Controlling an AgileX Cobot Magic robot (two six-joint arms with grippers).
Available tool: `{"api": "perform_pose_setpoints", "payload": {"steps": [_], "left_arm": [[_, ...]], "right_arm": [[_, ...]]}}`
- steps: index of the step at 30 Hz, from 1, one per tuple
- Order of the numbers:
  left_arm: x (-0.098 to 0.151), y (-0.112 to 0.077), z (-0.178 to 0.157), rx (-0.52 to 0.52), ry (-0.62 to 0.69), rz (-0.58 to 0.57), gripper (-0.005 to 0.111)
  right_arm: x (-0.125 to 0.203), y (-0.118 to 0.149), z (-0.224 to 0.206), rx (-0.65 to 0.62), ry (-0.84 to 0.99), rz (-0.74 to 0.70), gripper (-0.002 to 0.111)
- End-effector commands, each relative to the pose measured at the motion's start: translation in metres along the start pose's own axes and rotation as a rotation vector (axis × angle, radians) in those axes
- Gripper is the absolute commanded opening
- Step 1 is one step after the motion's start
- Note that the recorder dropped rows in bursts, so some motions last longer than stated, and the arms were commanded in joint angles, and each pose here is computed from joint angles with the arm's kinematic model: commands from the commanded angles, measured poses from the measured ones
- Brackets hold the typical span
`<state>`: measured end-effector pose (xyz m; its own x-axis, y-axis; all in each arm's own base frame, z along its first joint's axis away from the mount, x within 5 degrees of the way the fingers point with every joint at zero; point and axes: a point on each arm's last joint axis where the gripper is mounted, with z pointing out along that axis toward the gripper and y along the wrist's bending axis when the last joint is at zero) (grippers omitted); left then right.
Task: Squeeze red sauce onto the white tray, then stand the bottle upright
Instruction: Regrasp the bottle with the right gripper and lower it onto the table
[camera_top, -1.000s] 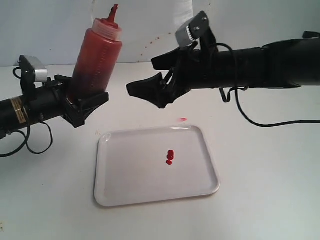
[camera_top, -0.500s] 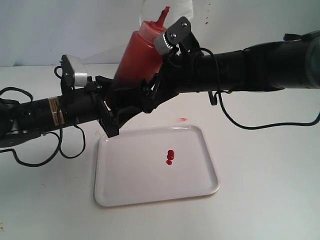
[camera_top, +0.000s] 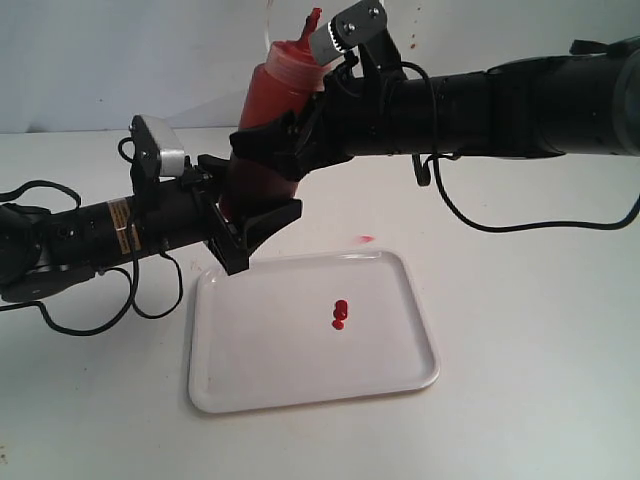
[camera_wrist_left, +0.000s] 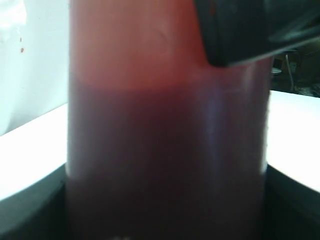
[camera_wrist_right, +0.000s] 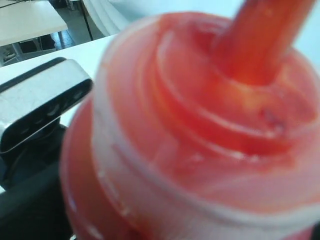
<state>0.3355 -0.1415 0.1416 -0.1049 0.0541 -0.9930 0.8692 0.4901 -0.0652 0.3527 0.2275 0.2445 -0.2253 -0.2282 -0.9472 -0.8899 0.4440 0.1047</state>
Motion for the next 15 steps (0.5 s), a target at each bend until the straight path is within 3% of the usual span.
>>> {"api": "perform_pose_setpoints", "payload": {"steps": [1,7,10,13,15], "left_arm": [[-0.0118,-0.0012,0.0029,0.008,-0.083,0.006,0.000],[-0.0118,-0.0012,0.0029,0.008,-0.083,0.006,0.001],[-0.0118,-0.0012,0.0029,0.008,-0.083,0.006,0.008],[-0.0118,-0.0012,0.0029,0.008,-0.083,0.006,0.024],[-0.0118,-0.0012,0.0029,0.008,-0.083,0.006,0.043]], "right_arm": [[-0.0021,-0.0002,-0.0002,0.009,-0.002,-0.008,0.000],[-0.0021,-0.0002,-0.0002,0.009,-0.002,-0.008,0.000],[-0.0021,-0.0002,-0.0002,0.009,-0.002,-0.008,0.000],[-0.0016,-0.0015,-0.0002,0.023,0.003,-0.010,0.000],[-0.0011,-0.0030,-0.0003,0.040,0.010,-0.010,0.000]]}}
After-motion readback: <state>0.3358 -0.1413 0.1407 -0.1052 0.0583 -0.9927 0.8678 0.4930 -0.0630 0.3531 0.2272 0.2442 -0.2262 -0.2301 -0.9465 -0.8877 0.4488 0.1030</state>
